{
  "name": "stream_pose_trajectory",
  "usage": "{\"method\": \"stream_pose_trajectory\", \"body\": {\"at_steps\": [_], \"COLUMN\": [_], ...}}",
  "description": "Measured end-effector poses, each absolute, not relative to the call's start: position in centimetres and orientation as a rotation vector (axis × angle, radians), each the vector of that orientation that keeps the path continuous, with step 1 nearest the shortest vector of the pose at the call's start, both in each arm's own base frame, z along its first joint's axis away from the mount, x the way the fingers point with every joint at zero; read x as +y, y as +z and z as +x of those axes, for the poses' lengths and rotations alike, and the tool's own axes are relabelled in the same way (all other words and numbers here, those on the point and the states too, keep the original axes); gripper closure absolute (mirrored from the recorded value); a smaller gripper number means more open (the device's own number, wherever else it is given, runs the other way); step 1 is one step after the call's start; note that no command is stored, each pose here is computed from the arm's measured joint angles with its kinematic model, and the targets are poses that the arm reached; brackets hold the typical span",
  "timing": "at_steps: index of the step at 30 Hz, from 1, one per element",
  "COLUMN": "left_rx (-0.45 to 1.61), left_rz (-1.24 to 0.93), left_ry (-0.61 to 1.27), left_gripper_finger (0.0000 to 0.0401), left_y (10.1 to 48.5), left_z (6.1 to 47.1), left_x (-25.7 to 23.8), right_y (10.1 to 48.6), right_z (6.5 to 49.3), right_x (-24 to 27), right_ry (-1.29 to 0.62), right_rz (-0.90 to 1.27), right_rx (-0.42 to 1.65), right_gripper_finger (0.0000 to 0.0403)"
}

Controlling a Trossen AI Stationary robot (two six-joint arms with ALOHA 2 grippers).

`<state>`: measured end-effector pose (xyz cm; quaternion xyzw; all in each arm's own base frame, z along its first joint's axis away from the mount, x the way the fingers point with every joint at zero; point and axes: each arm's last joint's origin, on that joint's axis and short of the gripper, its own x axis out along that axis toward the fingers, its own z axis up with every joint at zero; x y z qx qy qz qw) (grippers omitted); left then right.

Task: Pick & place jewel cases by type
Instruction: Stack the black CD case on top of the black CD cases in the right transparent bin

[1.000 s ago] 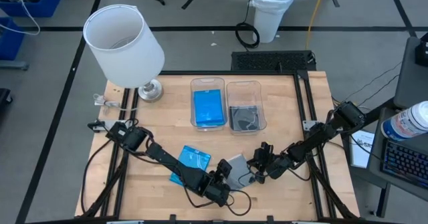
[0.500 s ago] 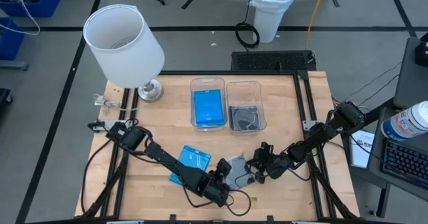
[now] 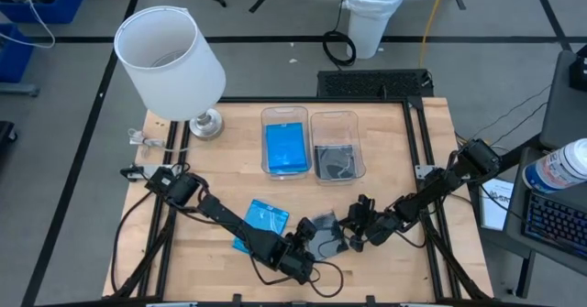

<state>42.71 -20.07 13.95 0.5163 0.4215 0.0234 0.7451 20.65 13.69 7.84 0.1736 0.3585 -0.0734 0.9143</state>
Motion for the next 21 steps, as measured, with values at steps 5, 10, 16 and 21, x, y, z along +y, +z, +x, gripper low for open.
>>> {"method": "stream_pose_trajectory", "body": {"at_steps": [5,10,16,21], "left_rx": [0.921,0.921,0.819,0.814], "left_rz": [1.151,1.16,1.109,1.137], "left_ry": [0.066,0.079,0.275,0.236], "left_gripper_finger": [0.0116,0.0116,0.0117,0.0117], "left_y": [14.1,14.2,16.6,16.7], "left_z": [42.7,42.7,43.8,43.6], "left_x": [-20.1,-20.1,-19.2,-19.5], "right_y": [7.8,7.8,7.8,7.9], "right_z": [20.7,20.7,20.8,20.9], "right_x": [13.7,13.7,13.8,13.9], "right_ry": [-0.157,-0.158,-0.141,-0.118], "right_rz": [0.355,0.355,0.357,0.352], "right_rx": [0.733,0.733,0.738,0.724], "right_gripper_finger": [0.0403,0.0403,0.0403,0.0403]}}
